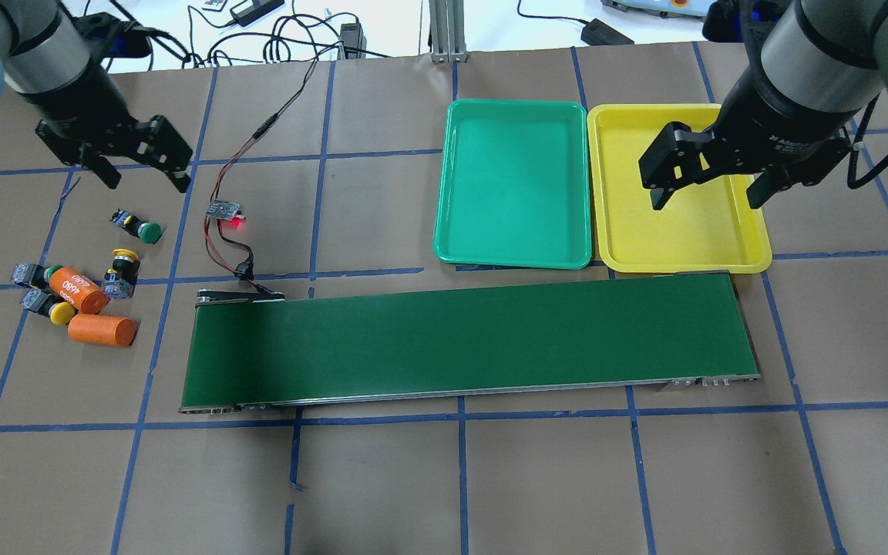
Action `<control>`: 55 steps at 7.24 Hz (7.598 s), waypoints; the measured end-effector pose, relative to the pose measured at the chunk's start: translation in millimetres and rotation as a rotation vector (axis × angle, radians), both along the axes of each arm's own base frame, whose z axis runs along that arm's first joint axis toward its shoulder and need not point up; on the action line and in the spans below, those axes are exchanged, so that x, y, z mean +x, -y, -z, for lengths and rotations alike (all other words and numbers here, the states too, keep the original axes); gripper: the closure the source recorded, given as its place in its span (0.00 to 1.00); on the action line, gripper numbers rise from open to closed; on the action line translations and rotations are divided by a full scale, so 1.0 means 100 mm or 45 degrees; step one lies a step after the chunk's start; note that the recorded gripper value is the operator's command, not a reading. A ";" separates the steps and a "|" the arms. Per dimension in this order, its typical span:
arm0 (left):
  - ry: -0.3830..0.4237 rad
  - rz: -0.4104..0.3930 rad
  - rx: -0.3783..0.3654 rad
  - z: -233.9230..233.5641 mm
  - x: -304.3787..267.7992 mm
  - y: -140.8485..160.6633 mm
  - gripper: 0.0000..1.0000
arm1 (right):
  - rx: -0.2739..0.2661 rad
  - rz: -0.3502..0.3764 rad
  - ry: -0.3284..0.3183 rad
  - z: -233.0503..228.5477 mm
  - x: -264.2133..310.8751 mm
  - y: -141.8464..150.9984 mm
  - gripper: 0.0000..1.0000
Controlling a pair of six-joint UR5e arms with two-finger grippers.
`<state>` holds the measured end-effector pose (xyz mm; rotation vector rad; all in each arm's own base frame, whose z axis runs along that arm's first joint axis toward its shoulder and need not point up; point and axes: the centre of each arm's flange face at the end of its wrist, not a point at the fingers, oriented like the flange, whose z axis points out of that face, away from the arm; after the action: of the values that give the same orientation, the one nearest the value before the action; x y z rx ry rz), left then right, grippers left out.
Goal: Sort buttons by color to trays
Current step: 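Reach the left gripper down to an orange cylinder in the pile and grasp, then lift the orange cylinder with the left gripper out of the pile, then lower the orange cylinder onto the green belt and open the left gripper, then return the left gripper to the pile and grasp the printed orange cylinder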
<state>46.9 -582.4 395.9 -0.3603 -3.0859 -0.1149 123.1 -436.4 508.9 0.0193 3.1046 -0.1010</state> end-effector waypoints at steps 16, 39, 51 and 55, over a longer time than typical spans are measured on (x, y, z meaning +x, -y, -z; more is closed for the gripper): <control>-0.100 1.234 0.074 1.85 1.26 -0.90 0.00 | 0.005 0.012 0.000 0.04 -0.01 -0.04 0.00; -0.187 1.316 -0.004 1.21 -1.31 -1.52 0.08 | 0.025 0.020 0.002 0.12 -0.02 -0.10 0.00; -0.177 1.810 -0.097 1.70 2.05 -0.17 0.00 | 0.052 0.015 0.001 0.18 0.00 -0.20 0.00; -0.239 1.786 -0.101 2.05 2.22 -0.24 0.10 | 0.070 0.008 -0.080 0.27 -0.06 -0.26 0.00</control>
<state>268.6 -558.2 190.5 -2.1993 -2.0424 0.0228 117.6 -410.0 481.9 0.0282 3.1697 -0.0162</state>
